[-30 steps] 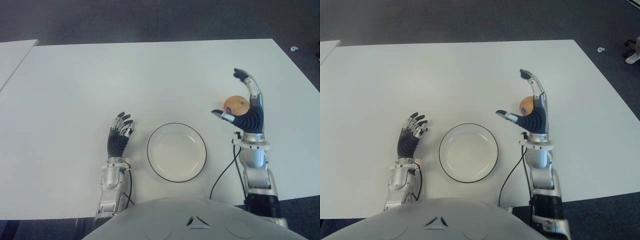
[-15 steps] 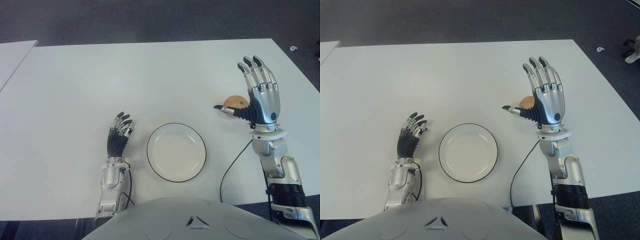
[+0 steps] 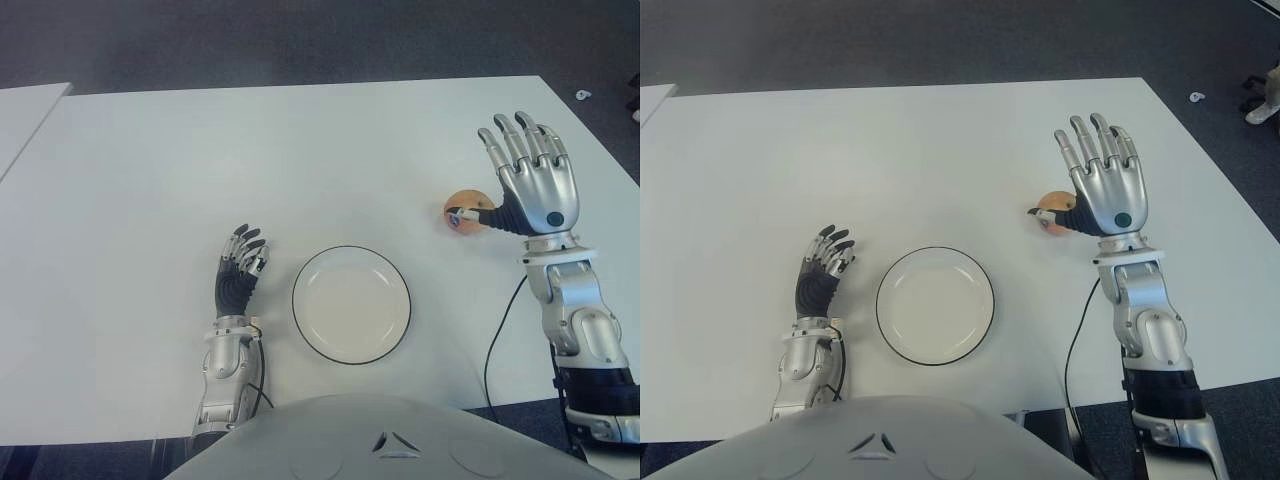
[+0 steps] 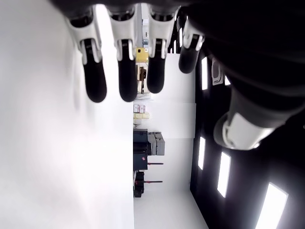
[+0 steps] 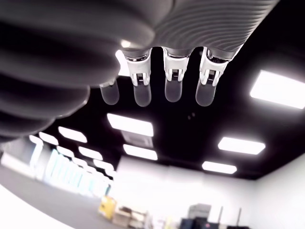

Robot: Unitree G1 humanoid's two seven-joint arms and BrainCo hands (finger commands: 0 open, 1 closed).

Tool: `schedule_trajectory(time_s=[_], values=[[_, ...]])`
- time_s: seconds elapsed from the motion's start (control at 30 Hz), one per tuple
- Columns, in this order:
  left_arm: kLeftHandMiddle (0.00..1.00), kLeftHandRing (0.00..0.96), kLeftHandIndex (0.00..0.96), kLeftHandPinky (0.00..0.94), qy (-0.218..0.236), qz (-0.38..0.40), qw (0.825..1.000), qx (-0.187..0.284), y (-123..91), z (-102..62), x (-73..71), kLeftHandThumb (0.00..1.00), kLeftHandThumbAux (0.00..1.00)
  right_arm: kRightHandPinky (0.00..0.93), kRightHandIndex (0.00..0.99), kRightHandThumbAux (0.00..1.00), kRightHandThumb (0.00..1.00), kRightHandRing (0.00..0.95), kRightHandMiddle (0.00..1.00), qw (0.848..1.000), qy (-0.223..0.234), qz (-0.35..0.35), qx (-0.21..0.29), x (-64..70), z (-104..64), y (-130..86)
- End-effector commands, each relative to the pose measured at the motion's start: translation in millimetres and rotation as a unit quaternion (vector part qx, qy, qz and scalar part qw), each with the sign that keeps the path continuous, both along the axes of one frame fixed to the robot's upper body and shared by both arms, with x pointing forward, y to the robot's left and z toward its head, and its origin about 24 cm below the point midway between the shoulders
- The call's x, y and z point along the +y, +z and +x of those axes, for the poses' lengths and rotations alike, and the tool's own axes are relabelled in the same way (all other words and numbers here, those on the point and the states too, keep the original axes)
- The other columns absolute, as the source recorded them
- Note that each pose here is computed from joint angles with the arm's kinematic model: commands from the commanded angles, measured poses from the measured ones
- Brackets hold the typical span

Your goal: Put the apples into the plate.

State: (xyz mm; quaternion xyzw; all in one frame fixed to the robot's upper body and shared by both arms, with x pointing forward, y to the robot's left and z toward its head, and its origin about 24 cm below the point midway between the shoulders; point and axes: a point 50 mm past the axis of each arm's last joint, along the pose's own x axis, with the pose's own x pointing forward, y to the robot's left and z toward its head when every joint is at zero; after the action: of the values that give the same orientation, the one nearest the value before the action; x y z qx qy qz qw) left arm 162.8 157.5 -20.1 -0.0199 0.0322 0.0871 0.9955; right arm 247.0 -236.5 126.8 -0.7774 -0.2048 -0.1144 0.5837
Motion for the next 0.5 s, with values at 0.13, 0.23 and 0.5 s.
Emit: schedule_trajectory(time_s=[0.13, 0.23, 0.5], values=[[0.236, 0.297, 0.162, 0.361, -0.008, -0.007, 0.999, 0.037, -12, -6.0, -2.1, 0.408, 0.608, 0.0, 0.03, 0.391, 0.462, 0.0, 0.05, 0.998, -0.04, -0.004, 0.057, -26.2, 27.8, -14], [0.235, 0.296, 0.16, 0.357, -0.008, -0.007, 0.999, 0.037, -12, -5.9, -2.0, 0.406, 0.605, 0.0, 0.02, 0.391, 0.455, 0.0, 0.043, 0.995, -0.052, -0.002, 0.08, -35.5, 35.1, -19], [0.235, 0.293, 0.16, 0.354, -0.005, -0.008, 0.999, 0.037, -13, -7.0, 1.1, 0.404, 0.601, 0.0, 0.032, 0.394, 0.44, 0.005, 0.046, 0.983, -0.08, 0.038, 0.16, -69.9, 44.5, -56]])
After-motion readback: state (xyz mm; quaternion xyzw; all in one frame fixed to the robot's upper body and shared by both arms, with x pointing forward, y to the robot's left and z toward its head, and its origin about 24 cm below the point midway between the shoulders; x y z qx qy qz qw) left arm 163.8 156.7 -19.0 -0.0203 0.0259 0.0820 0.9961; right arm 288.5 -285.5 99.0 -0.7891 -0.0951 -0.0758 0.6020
